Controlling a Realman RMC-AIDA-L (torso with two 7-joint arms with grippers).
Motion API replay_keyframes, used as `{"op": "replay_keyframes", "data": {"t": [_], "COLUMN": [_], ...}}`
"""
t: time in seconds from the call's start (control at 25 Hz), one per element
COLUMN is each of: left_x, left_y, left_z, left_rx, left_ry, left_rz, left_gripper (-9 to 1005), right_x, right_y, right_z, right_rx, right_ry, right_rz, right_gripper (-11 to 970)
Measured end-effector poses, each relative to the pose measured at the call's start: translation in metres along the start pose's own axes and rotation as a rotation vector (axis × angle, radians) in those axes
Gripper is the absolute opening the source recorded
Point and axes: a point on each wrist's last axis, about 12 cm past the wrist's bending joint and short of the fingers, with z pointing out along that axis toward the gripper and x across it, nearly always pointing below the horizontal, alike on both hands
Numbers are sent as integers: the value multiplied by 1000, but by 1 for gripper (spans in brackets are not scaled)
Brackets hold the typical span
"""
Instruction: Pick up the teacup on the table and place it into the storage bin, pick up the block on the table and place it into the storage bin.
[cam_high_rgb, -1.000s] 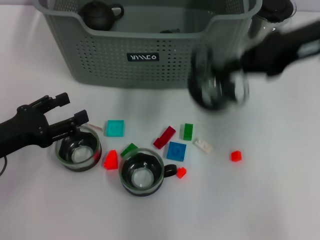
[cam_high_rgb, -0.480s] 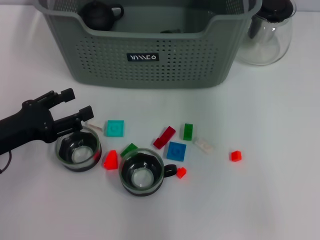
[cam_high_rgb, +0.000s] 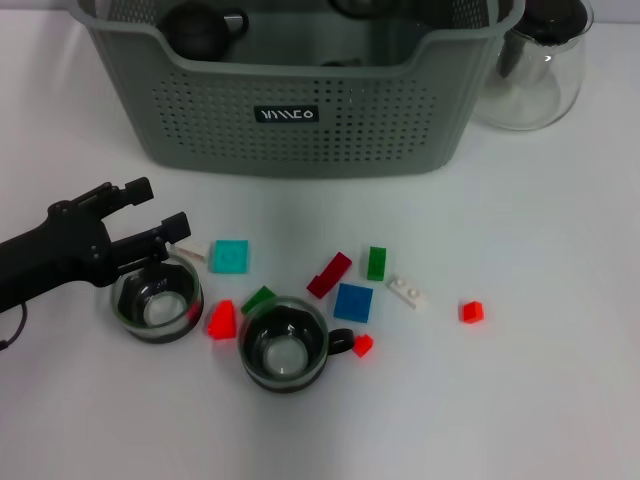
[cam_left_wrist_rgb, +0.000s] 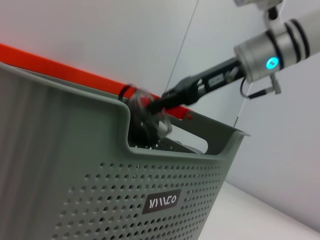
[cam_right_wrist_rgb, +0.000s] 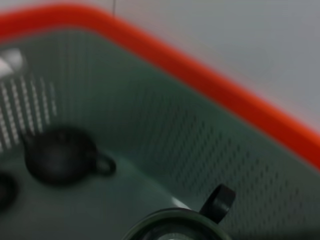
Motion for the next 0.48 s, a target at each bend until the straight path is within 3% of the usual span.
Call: {"op": "replay_keyframes", "data": {"t": [0.48], "left_x": [0], "left_y": [1], "left_z": [0], "left_rx": [-9], "left_ry": [4], "left_rz": [0], "left_gripper": [844], "right_x": [20], "right_y": [0], "right_z": [12], "right_rx": [8], "right_ry": [91], "right_rz": [-23], "right_gripper": [57]}}
